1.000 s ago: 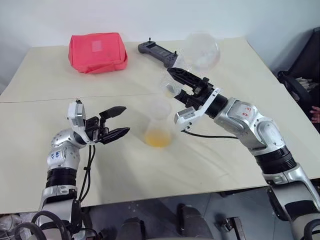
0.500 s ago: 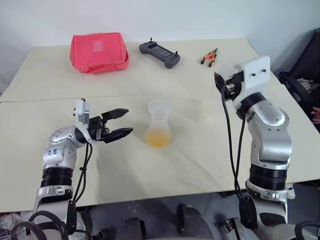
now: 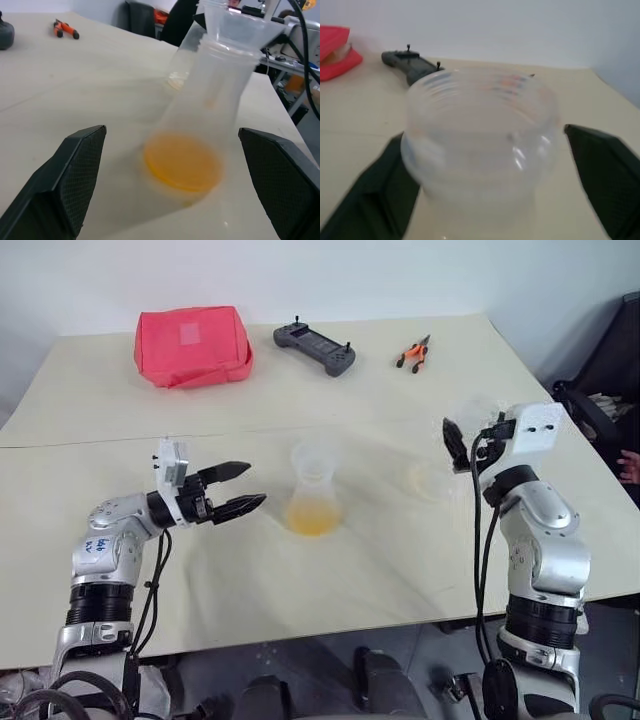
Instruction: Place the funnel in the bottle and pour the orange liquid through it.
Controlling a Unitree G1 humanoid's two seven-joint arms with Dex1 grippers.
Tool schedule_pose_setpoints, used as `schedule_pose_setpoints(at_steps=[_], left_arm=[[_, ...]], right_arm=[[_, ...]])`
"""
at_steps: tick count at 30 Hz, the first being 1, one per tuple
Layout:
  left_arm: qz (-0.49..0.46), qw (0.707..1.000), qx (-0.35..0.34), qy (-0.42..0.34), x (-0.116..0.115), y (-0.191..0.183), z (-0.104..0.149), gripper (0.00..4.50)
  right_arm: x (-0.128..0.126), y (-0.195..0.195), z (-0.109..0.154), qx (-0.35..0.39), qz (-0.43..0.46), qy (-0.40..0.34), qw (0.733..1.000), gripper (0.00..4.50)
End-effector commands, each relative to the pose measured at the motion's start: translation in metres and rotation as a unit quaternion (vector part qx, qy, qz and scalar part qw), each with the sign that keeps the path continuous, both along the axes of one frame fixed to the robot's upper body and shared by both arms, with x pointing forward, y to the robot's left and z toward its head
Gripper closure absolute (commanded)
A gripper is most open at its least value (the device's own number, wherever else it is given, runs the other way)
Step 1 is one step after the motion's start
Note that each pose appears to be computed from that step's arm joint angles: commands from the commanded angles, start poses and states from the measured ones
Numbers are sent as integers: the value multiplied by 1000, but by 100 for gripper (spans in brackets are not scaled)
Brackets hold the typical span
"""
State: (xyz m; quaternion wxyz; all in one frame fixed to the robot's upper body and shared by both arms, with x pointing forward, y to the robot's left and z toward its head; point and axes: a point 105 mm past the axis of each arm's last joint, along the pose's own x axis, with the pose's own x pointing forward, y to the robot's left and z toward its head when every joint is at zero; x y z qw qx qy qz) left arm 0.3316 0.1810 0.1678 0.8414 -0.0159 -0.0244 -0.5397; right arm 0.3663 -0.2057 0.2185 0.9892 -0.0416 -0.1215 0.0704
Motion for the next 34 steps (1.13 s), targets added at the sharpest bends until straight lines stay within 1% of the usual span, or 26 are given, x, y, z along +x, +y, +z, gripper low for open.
schedule_pose_setpoints(at_steps=[1,7,9,11,13,15,16,19,20,22,24,25,27,30,32,34], left_arm=[[-12,1000,-2,-26,-6,3,14,0],[-28,999,12,-28,-9,3,14,0],[-36,999,17,-30,-12,4,14,0],[-46,998,21,-29,-15,6,13,0],[-55,998,32,-30,-19,10,12,0],[-63,997,37,-22,-23,15,11,0],[-68,997,43,-18,-26,18,9,0],[-86,995,56,-4,-36,25,2,0],[-89,994,59,1,-39,28,0,0],[-87,994,64,11,-44,32,-5,0],[-86,994,67,16,-47,34,-9,0],[-81,994,65,18,-49,35,-11,0],[-73,995,61,20,-50,35,-14,0],[-64,996,57,16,-52,35,-17,0],[-59,996,62,14,-55,38,-21,0],[-47,996,73,21,-57,41,-24,0]], right_arm=[[-10,3,30,-18,15,-60,998,1],[-19,8,69,-41,51,-113,991,1],[-25,12,82,-51,81,-126,987,1],[-32,18,88,-65,117,-128,983,1],[-47,29,85,-96,183,-108,972,1],[-64,35,72,-126,244,-72,959,1],[-77,38,59,-141,283,-39,948,1],[-121,42,19,-168,394,47,902,1],[-130,37,4,-169,403,84,895,1],[-140,26,-20,-173,402,134,889,1],[-146,19,-35,-166,401,155,887,1],[-147,15,-43,-143,399,155,892,1],[-147,10,-54,-114,395,151,899,1],[-143,7,-67,-96,389,138,906,1],[-141,6,-80,-100,395,156,900,1],[-139,5,-85,-113,397,163,896,1]])
